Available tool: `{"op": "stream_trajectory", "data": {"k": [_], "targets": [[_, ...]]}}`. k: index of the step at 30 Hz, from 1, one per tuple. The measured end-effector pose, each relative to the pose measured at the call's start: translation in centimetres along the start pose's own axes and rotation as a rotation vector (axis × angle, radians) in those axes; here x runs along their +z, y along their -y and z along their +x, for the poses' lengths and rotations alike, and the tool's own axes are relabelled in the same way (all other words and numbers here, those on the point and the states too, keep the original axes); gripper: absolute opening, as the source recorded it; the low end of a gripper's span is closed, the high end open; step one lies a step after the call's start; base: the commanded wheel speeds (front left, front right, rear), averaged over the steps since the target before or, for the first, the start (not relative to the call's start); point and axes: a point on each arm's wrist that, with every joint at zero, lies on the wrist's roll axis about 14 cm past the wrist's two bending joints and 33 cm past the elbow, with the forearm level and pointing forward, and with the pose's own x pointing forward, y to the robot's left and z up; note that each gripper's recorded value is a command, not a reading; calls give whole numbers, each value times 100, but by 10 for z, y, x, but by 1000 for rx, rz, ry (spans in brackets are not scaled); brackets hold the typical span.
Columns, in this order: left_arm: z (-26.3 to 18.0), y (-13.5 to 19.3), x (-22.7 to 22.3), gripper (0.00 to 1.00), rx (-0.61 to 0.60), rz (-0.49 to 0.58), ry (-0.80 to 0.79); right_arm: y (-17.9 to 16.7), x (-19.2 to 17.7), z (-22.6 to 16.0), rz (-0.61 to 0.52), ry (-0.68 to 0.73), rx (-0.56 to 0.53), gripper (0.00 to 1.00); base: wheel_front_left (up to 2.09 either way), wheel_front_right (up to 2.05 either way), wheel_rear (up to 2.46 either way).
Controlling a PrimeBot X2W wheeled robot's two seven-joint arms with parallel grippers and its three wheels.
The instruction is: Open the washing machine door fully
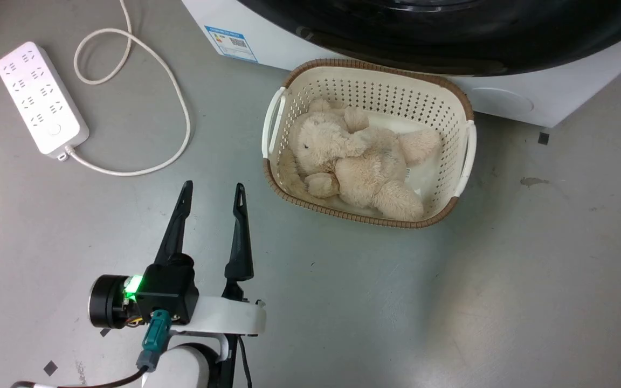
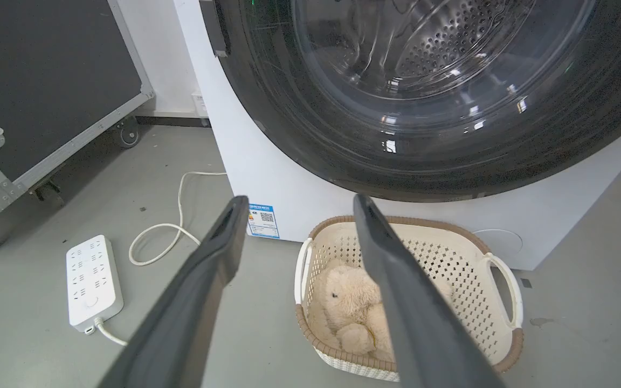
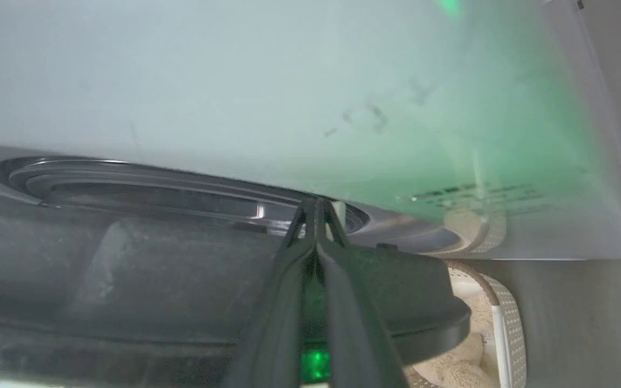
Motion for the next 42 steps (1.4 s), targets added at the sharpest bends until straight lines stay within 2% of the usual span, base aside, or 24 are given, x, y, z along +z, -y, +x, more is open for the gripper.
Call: {"op": "stream_trajectory", "data": {"k": [10, 18, 23, 33, 42], "targets": [[0, 4, 16, 100, -6, -5, 56, -4, -18, -15, 91, -122, 39, 0, 0, 0, 0], [-11, 8, 34, 100, -25, -22, 107, -13, -47, -46, 224, -233, 130, 0, 0, 0, 0], [-25, 10, 42, 100, -39, -30, 127, -36, -77, -61, 273, -354, 229, 0, 0, 0, 0], [-62, 11, 44, 100, -76, -45, 127, -69, -164, -102, 218, -591, 324, 0, 0, 0, 0], [-88, 12, 42, 100, -89, -73, 119, -81, -240, -142, 185, -713, 376, 0, 0, 0, 0]]}}
